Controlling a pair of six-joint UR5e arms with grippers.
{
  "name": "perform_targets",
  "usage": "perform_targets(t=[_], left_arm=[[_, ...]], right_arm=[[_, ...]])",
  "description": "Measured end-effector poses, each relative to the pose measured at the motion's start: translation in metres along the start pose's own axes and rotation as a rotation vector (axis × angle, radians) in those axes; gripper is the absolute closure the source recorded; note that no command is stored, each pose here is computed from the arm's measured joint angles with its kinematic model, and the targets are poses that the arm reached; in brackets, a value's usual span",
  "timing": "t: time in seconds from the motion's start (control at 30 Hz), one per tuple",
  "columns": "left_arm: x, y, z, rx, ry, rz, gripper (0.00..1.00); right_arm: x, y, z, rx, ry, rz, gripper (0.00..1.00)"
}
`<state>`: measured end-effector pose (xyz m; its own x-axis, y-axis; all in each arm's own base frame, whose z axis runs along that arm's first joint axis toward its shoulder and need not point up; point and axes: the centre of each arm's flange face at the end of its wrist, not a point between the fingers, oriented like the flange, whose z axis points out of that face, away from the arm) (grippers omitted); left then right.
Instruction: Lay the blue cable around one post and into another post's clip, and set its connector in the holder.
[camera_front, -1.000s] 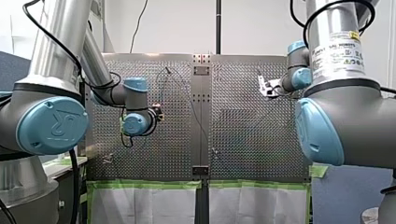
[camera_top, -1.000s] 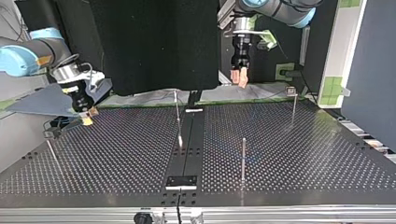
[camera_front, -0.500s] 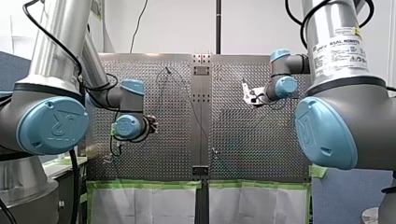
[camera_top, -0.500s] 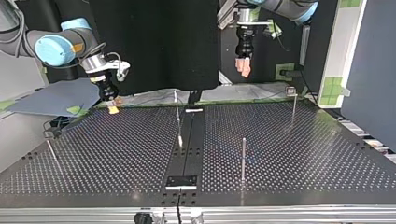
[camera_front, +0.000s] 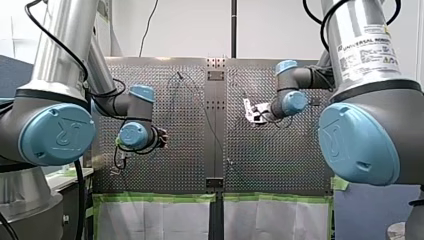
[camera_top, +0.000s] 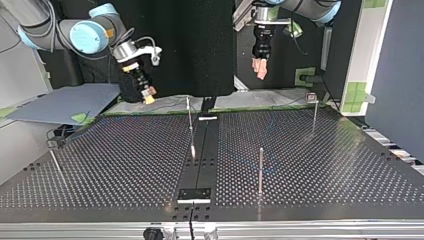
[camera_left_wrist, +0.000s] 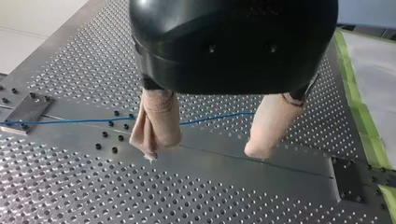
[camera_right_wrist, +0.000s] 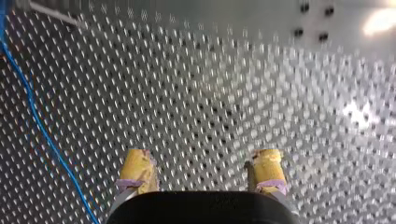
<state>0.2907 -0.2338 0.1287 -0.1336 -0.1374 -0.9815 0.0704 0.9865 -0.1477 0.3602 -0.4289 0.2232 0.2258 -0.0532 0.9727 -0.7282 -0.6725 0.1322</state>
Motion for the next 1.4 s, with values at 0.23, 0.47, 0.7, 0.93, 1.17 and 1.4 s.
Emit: perform_targets(t=[0.23, 0.47, 0.7, 0.93, 1.17, 1.4], left_arm=[[0.001, 0.0, -0.001, 0.002, 0.009, -0.003, 0.0], [0.002, 0.002, -0.002, -0.016, 0.018, -0.001, 0.0], [0.003, 0.004, -0.004, -0.026, 0.021, 0.0, 0.0], [0.003, 0.004, -0.004, -0.028, 0.021, -0.008, 0.0], [0.003, 0.004, -0.004, -0.028, 0.021, -0.01, 0.0], [0.003, 0.004, -0.004, -0.025, 0.02, -0.032, 0.0]], right_arm=[[-0.017, -0.039, -0.009, 0.022, 0.006, 0.007, 0.0], [-0.023, -0.072, -0.015, 0.018, 0.032, 0.051, 0.0], [-0.036, -0.078, -0.02, -0.027, 0.045, 0.108, 0.0], [-0.062, -0.072, -0.019, -0.072, 0.026, 0.127, 0.0], [-0.086, -0.076, -0.01, -0.07, 0.023, 0.096, 0.0], [-0.1, -0.086, -0.003, -0.034, 0.046, 0.081, 0.0]])
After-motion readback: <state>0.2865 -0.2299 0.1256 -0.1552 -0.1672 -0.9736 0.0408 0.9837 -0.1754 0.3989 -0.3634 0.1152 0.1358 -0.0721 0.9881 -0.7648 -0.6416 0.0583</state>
